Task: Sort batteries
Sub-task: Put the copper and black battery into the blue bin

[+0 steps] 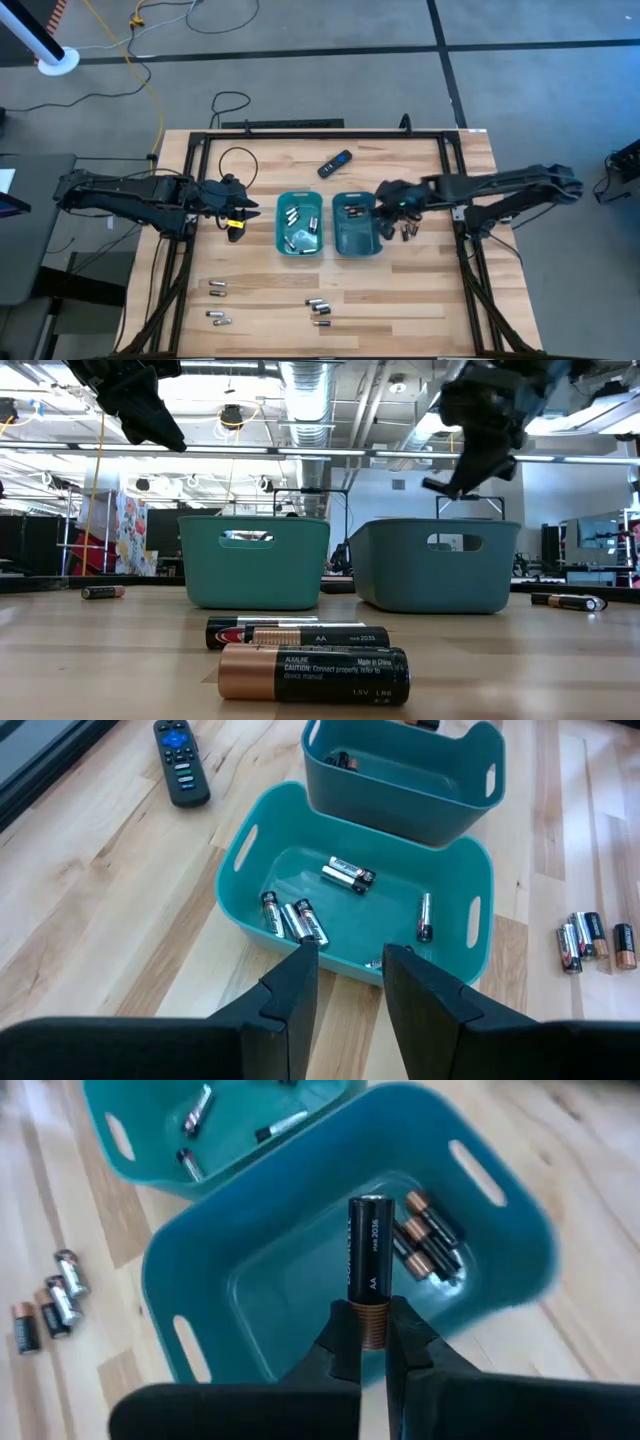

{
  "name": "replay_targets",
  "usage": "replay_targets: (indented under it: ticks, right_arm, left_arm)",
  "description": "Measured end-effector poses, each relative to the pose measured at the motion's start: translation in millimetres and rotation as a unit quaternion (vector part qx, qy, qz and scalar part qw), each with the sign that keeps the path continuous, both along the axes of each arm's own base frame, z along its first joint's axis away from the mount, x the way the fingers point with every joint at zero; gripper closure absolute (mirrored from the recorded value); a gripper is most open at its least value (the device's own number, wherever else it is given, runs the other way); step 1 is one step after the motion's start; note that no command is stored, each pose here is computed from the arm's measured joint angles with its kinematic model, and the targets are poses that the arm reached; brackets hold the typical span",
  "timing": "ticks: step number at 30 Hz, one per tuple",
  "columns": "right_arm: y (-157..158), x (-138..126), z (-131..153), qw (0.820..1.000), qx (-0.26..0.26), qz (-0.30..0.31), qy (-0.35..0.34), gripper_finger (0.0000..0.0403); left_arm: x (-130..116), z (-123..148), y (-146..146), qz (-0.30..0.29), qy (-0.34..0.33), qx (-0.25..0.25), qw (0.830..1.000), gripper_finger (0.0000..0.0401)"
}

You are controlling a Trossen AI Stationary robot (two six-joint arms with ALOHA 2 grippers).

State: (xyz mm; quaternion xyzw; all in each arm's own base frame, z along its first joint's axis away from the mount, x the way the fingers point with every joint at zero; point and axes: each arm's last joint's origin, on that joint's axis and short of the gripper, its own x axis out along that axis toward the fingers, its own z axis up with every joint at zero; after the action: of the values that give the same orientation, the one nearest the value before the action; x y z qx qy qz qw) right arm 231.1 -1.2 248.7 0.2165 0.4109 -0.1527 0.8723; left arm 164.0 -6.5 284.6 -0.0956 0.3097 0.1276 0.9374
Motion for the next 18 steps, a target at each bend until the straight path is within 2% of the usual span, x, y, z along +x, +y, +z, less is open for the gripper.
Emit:
replay_targets:
  ticks: [9, 18]
  right_arm:
    - [2.2, 67.6, -11.3, 0.996, -0.026, 0.037, 0.080, 0.0390]
    - [2.4, 98.1, -49.0, 0.974, -0.018, 0.048, 0.220, 0.0390]
  left_arm:
    - [0.0, 0.0, 0.0, 0.000, 0.000, 0.000, 1.000, 0.0290]
    - [0.0, 0.0, 0.0, 0.000, 0.000, 0.000, 1.000, 0.0290]
